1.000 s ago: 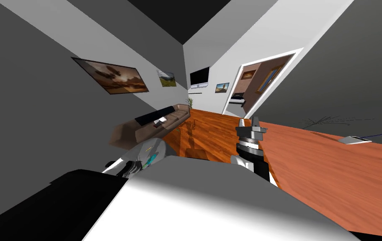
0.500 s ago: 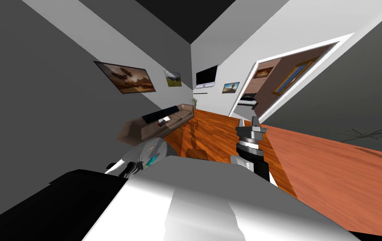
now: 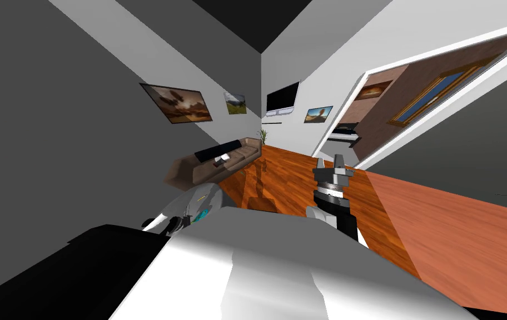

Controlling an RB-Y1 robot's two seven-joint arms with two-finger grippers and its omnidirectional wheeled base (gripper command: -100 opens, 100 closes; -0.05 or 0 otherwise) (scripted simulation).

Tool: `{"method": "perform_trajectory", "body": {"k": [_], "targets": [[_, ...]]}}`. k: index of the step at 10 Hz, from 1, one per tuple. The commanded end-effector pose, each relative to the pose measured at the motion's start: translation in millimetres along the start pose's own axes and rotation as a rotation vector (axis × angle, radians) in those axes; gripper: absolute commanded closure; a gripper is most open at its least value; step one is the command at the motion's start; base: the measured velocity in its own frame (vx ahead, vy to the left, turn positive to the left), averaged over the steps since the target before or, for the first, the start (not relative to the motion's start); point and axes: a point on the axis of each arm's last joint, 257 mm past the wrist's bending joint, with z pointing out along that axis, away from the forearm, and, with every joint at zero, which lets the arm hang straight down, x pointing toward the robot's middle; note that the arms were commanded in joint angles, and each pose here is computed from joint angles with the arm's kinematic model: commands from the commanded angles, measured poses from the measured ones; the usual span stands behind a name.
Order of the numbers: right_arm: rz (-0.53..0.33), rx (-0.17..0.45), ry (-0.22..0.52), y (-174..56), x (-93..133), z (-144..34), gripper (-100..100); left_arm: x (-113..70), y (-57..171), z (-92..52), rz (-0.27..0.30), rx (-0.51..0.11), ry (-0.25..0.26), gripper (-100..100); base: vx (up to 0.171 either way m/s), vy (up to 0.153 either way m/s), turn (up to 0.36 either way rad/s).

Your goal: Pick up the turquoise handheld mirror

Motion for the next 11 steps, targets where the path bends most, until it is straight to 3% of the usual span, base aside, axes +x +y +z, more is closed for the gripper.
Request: {"method": "perform_trajectory", "body": {"k": [1, 2, 3, 7, 8, 9, 11], "targets": [[0.0, 0.0, 0.0, 0, 0, 0.0, 0, -0.5, 2, 2.0, 0.018, -0.002, 0.0, -100, 0.093, 0.003, 0.092], [0.0, 0.0, 0.0, 0, 0, 0.0, 0, -1.4, 2, 1.3, 0.011, -0.003, -0.001, -100, 0.031, -0.002, 0.008], [0.0, 0.0, 0.0, 0, 0, 0.1, 0, -1.7, 2, 1.4, 0.014, -0.004, -0.001, 100, 0.007, -0.001, -0.002], [0.0, 0.0, 0.0, 0, 0, 0.1, 0, -2.1, 2, 1.1, 0.014, -0.003, -0.002, 100, 0.0, 0.0, 0.0], [0.0, 0.0, 0.0, 0, 0, 0.1, 0, -2.1, 2, 1.0, 0.014, -0.003, -0.002, 0, 0.0, 0.0, 0.0], [0.0, 0.0, 0.0, 0, 0, 0.1, 0, -0.7, -1, -0.1, -0.002, -0.001, -0.002, 100, -0.068, -0.002, -0.17], [0.0, 0.0, 0.0, 0, 0, 0.2, 0, -1.2, -8, -4.2, -0.043, 0.002, -0.006, 100, -0.149, -0.005, -0.242]]}}
